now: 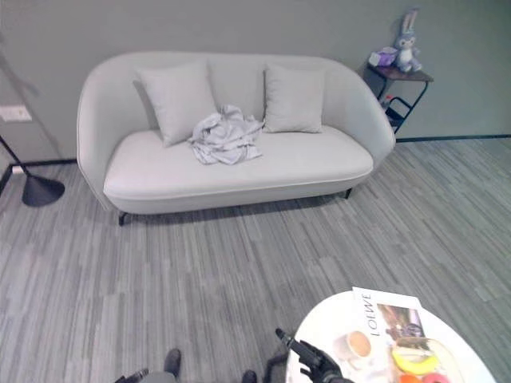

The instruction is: Hang the clothes on the sofa on the clothes rack.

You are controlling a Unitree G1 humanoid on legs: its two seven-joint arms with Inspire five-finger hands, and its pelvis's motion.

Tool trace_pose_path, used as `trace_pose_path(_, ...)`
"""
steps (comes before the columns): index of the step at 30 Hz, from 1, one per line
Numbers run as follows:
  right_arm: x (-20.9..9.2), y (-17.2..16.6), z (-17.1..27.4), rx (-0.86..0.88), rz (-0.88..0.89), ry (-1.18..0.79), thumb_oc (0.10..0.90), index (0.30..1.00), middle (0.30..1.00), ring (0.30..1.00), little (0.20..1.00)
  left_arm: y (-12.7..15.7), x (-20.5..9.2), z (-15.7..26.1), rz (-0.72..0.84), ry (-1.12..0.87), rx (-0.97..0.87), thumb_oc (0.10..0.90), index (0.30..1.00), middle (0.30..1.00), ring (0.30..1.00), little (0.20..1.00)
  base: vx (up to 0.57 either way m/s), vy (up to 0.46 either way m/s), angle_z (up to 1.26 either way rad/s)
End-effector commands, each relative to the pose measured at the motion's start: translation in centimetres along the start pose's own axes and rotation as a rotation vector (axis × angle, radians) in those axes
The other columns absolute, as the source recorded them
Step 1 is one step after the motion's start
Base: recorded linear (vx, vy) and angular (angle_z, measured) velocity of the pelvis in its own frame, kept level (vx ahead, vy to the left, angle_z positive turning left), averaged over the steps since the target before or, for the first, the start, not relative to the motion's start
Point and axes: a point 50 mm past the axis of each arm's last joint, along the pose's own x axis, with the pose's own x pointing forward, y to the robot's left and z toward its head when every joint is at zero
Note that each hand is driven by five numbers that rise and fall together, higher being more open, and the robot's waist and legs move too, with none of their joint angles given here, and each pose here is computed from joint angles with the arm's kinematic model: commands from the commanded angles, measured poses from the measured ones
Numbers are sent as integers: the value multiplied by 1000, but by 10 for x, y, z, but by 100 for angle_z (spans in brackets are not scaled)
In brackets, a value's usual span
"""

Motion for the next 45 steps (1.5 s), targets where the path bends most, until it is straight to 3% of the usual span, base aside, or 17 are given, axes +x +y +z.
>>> trace_pose_path(1,6,7,30,19,33,-94,800,900,900,900,900,-1,2,25,-4,-72,62,800,900,900,900,900,144,242,-19)
trace_pose_path(8,6,10,40,33,38,-141,800,900,900,900,900,-20,4,43,-67,-114,196,800,900,900,900,900,125,141,-30)
trace_pose_path(16,7,8,38,98,14,-137,800,900,900,900,900,-36,4,49,-105,-140,197,800,900,900,900,900,213,-110,-13)
trace_pose_path(30,4,-10,50,77,-53,-179,800,900,900,900,900,-36,4,31,-90,-90,104,800,900,900,900,900,360,-381,16)
trace_pose_path(36,2,-13,56,32,-64,-195,800,900,900,900,900,-52,3,32,-152,-112,151,800,900,900,900,900,206,-254,-10)
trace_pose_path(45,5,2,75,-84,-5,-243,800,900,900,900,900,-32,3,15,-107,-51,113,800,900,900,900,900,236,-1,-33)
